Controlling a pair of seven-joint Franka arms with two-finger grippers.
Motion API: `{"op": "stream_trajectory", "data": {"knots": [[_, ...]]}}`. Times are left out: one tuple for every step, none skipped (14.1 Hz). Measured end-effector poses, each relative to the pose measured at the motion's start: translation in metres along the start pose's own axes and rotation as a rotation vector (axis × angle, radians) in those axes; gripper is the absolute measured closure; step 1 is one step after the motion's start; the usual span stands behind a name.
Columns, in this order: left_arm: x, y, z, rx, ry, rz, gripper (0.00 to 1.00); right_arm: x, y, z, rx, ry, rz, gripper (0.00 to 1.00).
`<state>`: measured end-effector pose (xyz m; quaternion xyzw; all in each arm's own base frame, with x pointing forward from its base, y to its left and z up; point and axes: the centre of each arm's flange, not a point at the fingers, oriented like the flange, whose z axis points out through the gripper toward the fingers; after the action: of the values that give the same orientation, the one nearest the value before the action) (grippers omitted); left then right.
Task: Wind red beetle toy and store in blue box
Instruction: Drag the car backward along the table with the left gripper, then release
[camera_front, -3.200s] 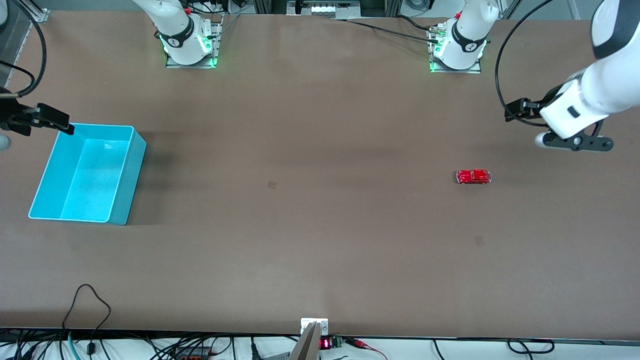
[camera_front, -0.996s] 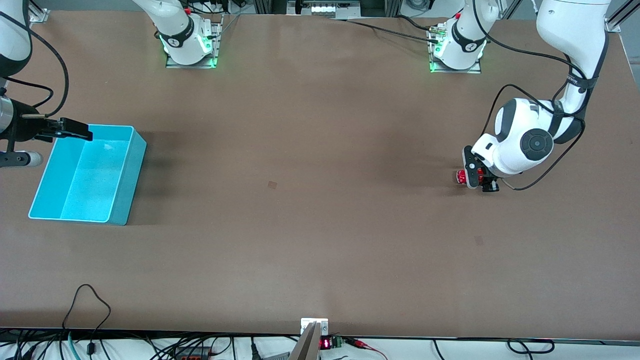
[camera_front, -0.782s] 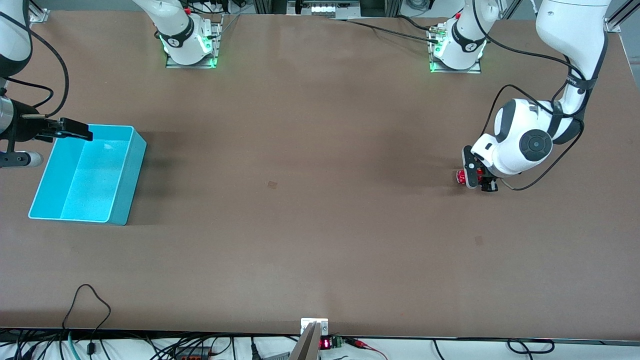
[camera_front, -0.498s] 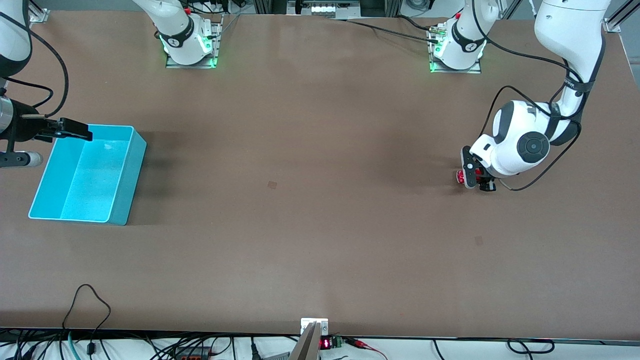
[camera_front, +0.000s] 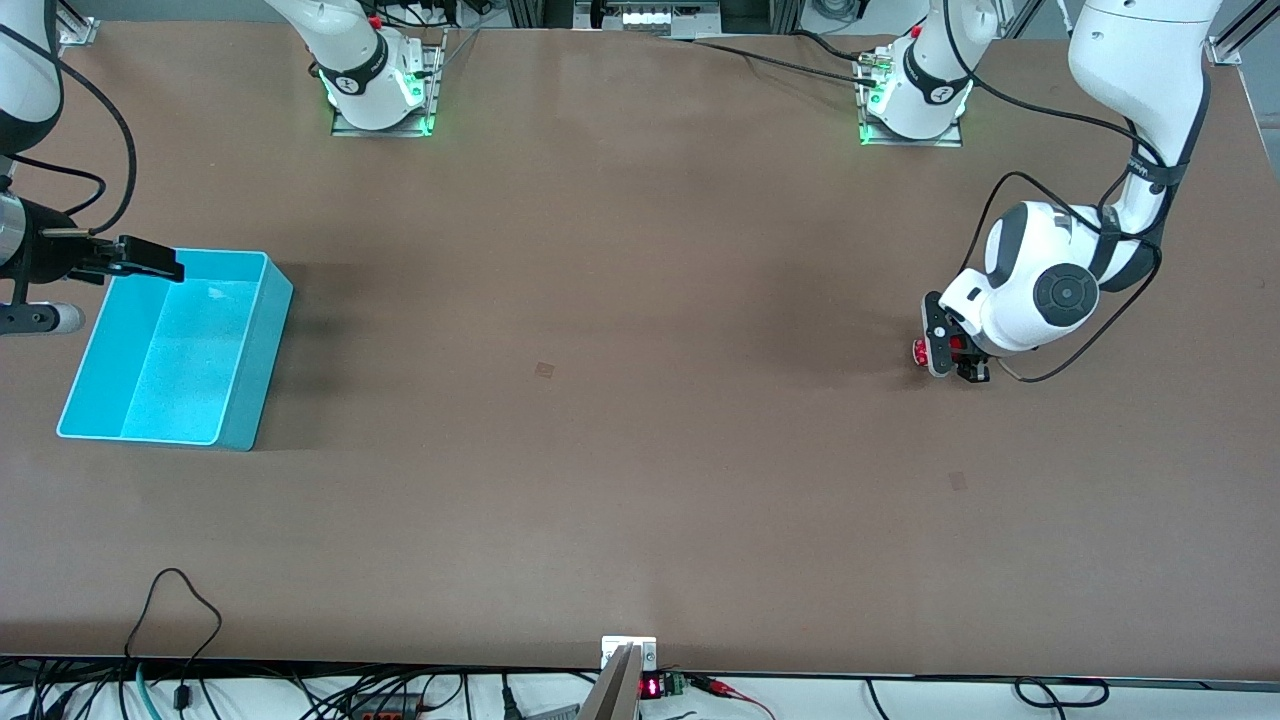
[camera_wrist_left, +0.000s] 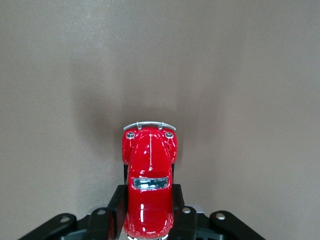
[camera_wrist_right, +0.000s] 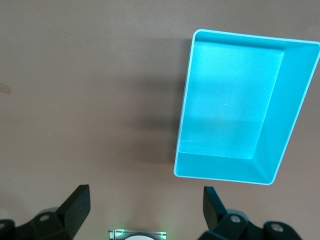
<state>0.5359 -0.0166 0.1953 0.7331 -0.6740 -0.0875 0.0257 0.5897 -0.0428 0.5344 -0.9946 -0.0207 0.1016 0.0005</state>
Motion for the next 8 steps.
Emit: {"op": "stream_trajectory", "data": {"knots": [[0.000,0.000,0.000,0.000,0.000,0.001,0.60,0.000,0.000,0.000,0.000,0.000,0.001,0.00],[-0.001,0.000,0.000,0.000,0.000,0.000,0.60,0.000,0.001,0.000,0.000,0.000,0.001,0.00],[-0.003,0.000,0.000,-0.001,0.001,0.000,0.60,0.000,0.001,0.000,0.000,0.000,0.001,0.00],[-0.007,-0.001,0.001,-0.002,0.002,0.008,0.60,0.000,0.001,0.000,0.000,0.000,0.002,0.00],[-0.014,-0.002,0.001,-0.002,0.004,0.026,0.60,0.000,0.001,0.000,0.000,-0.001,0.002,0.00],[-0.027,-0.003,0.002,-0.003,0.008,0.046,0.60,0.000,0.001,0.001,0.000,-0.001,0.002,0.00],[-0.043,-0.005,0.003,-0.004,0.012,0.062,0.60,0.000,0.001,0.001,0.000,-0.002,0.002,0.00],[-0.062,-0.008,0.005,-0.003,0.018,0.074,0.60,0.000,0.001,0.001,0.000,-0.002,0.002,0.00]]}}
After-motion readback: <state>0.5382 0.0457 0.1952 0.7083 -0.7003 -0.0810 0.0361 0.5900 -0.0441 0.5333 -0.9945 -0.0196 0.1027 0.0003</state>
